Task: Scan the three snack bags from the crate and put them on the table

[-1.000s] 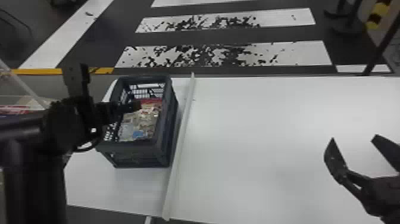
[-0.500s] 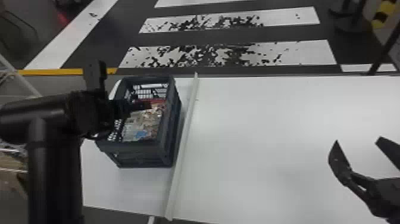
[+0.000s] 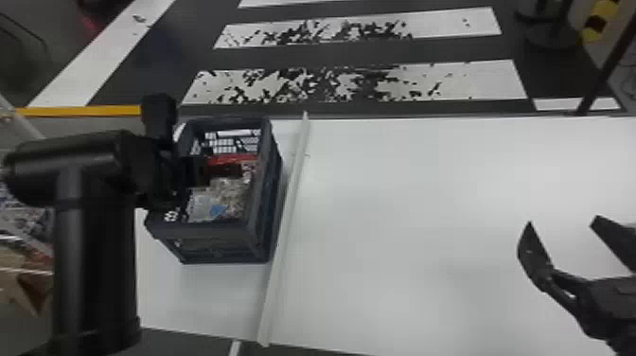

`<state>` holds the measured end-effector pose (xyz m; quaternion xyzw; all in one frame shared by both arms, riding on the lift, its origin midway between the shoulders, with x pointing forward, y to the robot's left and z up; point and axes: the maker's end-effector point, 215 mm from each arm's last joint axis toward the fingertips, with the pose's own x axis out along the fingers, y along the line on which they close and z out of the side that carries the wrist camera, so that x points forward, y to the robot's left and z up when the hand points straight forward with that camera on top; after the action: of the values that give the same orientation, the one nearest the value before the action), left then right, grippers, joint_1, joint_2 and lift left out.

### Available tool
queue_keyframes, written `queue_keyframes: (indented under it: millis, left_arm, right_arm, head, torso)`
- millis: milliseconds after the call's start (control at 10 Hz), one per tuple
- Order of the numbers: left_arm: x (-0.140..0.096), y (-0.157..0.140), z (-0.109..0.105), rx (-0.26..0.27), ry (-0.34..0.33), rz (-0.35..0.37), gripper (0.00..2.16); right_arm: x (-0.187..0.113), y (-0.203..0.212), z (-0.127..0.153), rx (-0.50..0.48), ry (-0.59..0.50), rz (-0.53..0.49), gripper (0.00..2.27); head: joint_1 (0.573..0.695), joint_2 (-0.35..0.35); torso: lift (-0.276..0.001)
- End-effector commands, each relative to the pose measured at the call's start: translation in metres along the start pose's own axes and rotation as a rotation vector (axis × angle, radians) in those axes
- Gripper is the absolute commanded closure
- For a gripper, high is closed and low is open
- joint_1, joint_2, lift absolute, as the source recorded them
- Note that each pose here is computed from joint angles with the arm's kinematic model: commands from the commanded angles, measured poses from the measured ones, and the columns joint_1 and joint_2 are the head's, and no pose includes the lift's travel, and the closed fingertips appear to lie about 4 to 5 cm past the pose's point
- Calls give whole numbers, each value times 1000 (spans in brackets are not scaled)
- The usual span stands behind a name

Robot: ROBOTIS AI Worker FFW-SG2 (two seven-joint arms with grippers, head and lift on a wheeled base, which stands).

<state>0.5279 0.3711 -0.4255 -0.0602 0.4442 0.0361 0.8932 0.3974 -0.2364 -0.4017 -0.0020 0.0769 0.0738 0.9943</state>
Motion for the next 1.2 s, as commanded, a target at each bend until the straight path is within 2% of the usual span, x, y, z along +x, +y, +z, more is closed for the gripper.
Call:
queue_keyframes:
  millis: [0, 400, 500, 600, 700, 800, 900, 1100]
  left_arm:
    - [4, 4, -13, -7, 50, 5, 140]
    - [12, -1, -20, -44, 130, -39, 144]
    - [14, -1, -23, -46, 140, -42, 228]
    - [18, -2, -30, -55, 161, -61, 468]
    - [22, -1, -37, -67, 174, -73, 1102]
    - [22, 1, -36, -85, 159, -89, 1686]
    - [22, 4, -38, -97, 154, -93, 2074]
    - [22, 8, -51, -131, 151, -130, 2121]
  right_arm:
    - [0, -1, 0, -1, 0, 0, 70]
    - [1, 2, 0, -6, 0, 6, 70]
    - [5, 6, 3, -6, -8, 15, 66]
    - [6, 7, 2, -7, -6, 20, 66]
    - [7, 6, -1, -12, -1, 20, 63]
    - [7, 5, -1, -9, -1, 21, 63]
    - [6, 4, -1, 1, 1, 21, 63]
    - [6, 4, -1, 8, -1, 21, 60]
  head:
    - [695, 162]
    - [695, 160]
    - [695, 160]
    - [695, 161]
    - [695, 163]
    - [695, 162]
    - [695, 164]
    - [695, 165]
  torso:
    - [-94]
    - [-94]
    - [-94]
    - [-94]
    - [-94]
    - [-94]
    - [-94]
    - [-94]
